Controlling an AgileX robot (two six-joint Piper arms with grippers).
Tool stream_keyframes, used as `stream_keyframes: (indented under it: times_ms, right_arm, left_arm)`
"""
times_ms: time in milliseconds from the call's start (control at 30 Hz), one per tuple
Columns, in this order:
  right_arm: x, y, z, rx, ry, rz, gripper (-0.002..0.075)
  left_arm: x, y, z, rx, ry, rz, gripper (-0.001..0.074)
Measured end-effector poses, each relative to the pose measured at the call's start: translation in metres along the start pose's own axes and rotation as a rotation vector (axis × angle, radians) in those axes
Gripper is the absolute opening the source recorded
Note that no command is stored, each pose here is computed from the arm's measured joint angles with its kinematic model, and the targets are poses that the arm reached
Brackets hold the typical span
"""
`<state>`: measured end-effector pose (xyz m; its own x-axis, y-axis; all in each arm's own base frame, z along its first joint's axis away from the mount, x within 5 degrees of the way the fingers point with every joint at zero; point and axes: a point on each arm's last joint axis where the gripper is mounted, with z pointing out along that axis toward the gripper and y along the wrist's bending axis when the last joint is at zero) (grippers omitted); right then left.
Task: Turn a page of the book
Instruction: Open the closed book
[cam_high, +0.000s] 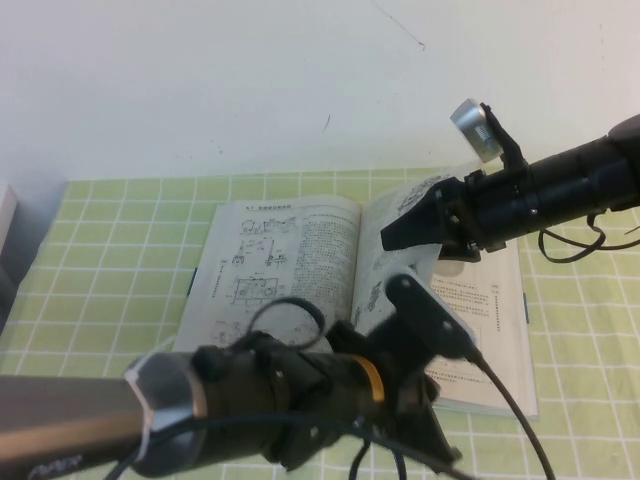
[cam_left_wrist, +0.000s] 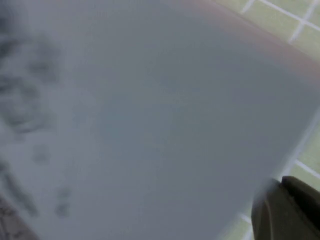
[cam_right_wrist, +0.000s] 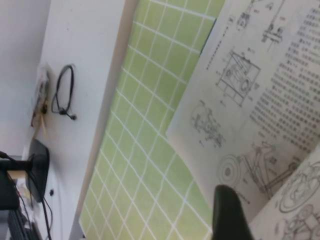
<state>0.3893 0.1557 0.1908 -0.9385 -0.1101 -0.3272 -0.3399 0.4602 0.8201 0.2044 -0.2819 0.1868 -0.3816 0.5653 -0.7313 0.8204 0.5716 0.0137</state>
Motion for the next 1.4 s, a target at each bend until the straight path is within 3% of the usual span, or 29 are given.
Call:
stream_keyframes:
  times_ms: [200,600,867,1067,1200,1300,1400]
  right_arm:
    - [0.004,-0.002,0.0,0.024,0.046,-0.025,0.0375]
    - [0.006,0.012,-0.016,0.038,0.083,-0.091,0.0375]
    - [0.012,0.035,-0.049,0.118,0.166,-0.229,0.0375]
    - [0.021,0.039,-0.062,0.228,0.259,-0.287,0.0367]
    - [0.024,0.036,-0.061,0.276,0.31,-0.311,0.0304]
    - [0.025,0.034,-0.051,0.304,0.324,-0.332,0.0206]
    - [0.025,0.016,-0.03,0.337,0.322,-0.325,0.0076]
  left_arm:
    - [-0.002,0.024,-0.001,-0.051,-0.023,-0.09,-0.0004]
    - [-0.002,0.026,-0.001,-0.056,-0.023,-0.095,-0.0004]
    - [-0.003,0.032,-0.001,-0.071,-0.036,-0.108,-0.0004]
    - [-0.006,0.036,-0.002,-0.088,-0.074,-0.119,-0.0004]
    - [-0.007,0.037,-0.002,-0.091,-0.087,-0.119,-0.0004]
    - [-0.008,0.037,-0.002,-0.093,-0.095,-0.12,-0.0004]
    - [-0.008,0.04,-0.002,-0.101,-0.096,-0.148,-0.0004]
